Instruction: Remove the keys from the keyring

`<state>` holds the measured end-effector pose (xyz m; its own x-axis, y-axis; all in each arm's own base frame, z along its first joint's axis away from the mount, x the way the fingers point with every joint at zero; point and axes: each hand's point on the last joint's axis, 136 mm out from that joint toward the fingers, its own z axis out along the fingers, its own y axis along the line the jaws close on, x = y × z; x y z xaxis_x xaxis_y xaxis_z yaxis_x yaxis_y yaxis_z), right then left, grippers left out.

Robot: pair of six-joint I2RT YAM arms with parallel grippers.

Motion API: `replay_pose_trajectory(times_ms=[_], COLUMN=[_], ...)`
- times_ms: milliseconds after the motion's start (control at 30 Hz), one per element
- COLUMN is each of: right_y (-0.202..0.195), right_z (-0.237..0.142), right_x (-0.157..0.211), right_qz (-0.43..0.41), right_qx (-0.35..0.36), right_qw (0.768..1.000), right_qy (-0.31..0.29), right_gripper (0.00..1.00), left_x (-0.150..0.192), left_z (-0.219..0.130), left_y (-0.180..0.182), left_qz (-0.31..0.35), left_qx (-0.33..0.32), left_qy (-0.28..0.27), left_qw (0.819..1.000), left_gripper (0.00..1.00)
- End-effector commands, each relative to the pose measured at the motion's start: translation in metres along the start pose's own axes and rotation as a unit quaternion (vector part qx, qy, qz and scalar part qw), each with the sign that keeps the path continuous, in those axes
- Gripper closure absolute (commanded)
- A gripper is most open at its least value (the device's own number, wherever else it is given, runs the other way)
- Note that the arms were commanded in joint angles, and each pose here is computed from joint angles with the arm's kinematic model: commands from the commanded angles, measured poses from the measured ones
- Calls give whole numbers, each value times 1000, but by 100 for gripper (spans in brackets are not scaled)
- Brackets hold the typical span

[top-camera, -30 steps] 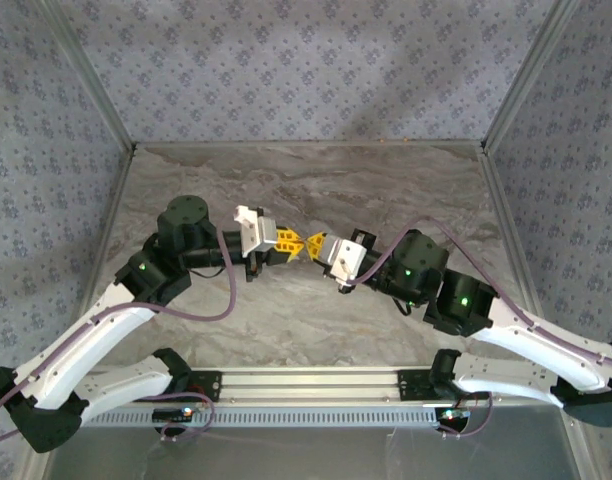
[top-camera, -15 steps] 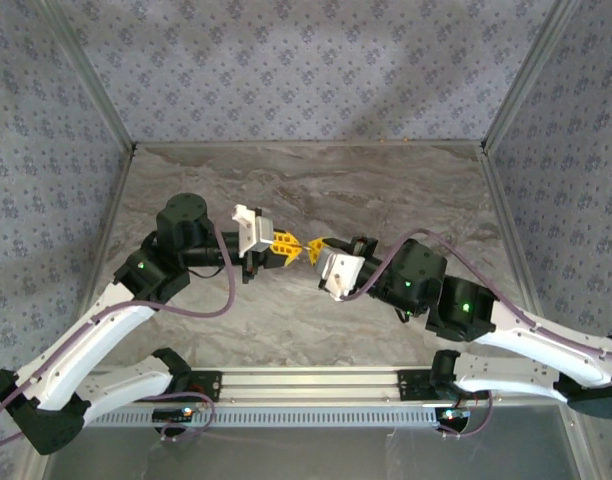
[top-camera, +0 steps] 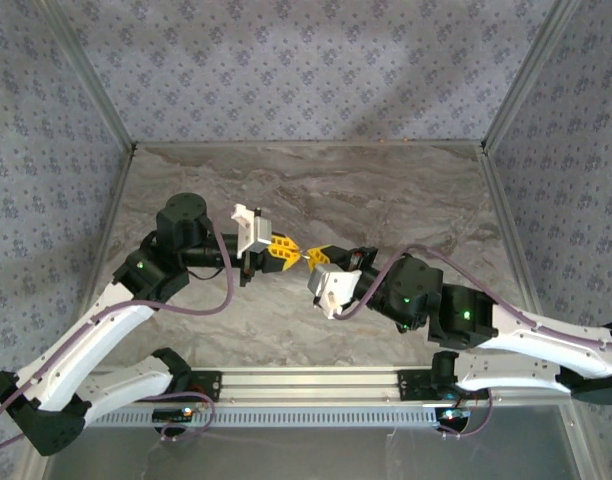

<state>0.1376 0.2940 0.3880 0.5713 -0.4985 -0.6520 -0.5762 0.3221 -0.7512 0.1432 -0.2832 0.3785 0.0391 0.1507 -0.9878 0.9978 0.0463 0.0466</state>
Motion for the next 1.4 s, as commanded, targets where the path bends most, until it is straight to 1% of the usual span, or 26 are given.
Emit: replay_pose_trajectory(times_ms=[0,300,433,567,767,867,933,1067,1233,1367], right_y=[33,36,34,39,20,24,29,31,31,41], right_z=[-10,-12,-14,-11,-7,2,7,8,16,27], right_x=[18,23,21,25,10,5,5,2,-8,-9], right_qz=[-50,-49,-52,-64,-67,-110,-128,-138,-158,-187], right_qx=[-67,-70,-69,-75,-21,2,5,7,42,45], right_qw=[996,996,996,994,997,994,991,990,986,981], right_qy=[27,32,22,38,18,23,30,26,23,24], right_gripper=[100,100,100,100,100,100,100,100,100,100], left_x=[-36,-42,-47,-47,-41,-40,-40,-41,-40,-36], left_z=[-18,-20,-19,-16,-13,-12,-11,-11,-10,-8], left_y=[21,19,17,19,22,25,25,28,30,33], left_qz=[30,15,11,4,-9,-19,-28,-41,-51,-59], left_qx=[-62,-40,-31,-24,-27,-32,-30,-34,-39,-47], left_qy=[-54,-73,-81,-77,-70,-70,-72,-69,-60,-53], left_qw=[996,996,996,997,997,997,997,996,996,996], left_gripper=[100,100,100,100,100,100,100,100,100,100])
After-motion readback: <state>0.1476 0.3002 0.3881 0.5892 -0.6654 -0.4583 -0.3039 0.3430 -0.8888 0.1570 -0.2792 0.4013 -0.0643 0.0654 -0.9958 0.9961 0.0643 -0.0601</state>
